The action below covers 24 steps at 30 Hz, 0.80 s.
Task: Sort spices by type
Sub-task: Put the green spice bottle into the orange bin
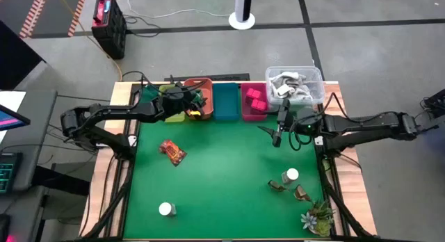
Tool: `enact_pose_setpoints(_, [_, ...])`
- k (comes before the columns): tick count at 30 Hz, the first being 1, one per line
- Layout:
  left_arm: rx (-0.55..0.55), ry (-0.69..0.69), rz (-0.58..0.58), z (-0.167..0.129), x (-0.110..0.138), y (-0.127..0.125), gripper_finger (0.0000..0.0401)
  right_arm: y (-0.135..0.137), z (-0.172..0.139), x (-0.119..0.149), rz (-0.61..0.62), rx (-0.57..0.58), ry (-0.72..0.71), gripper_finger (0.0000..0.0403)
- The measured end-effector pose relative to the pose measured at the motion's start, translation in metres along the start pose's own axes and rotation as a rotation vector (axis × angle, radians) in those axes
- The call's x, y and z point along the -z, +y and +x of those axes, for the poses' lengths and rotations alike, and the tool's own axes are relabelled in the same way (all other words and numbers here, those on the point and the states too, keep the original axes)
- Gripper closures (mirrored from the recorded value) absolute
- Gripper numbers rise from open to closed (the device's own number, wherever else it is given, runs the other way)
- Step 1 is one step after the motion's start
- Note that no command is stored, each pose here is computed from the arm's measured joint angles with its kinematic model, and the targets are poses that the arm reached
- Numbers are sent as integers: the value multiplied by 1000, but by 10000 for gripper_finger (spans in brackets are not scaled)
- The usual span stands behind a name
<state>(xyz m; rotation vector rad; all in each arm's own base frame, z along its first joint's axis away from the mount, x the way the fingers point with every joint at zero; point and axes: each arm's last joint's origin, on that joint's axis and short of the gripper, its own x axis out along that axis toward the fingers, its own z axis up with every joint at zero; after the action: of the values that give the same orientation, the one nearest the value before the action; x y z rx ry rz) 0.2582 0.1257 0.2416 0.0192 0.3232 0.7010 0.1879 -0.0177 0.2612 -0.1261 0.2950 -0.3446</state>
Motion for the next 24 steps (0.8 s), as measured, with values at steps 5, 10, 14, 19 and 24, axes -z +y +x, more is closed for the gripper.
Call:
enact_pose_setpoints(5, [3, 33, -17, -1, 15, 1, 215, 0, 0, -2, 7, 1, -18, 86])
enact_pose_setpoints(10, [-31, 25, -21, -3, 29, 2, 215, 0, 0, -2, 6, 0, -22, 86])
enact_pose_setpoints(14, [-45, -36, -22, -4, 32, 4, 214, 0, -1, -3, 5, 0, -28, 86])
enact_pose_setpoints(19, [-76, -25, -22, -2, 34, 11, 214, 0, -1, -3, 5, -1, -28, 86])
enact_pose_setpoints(24, [-87, -16, -28, -1, 35, 16, 214, 0, -1, -3, 12, -7, -28, 86])
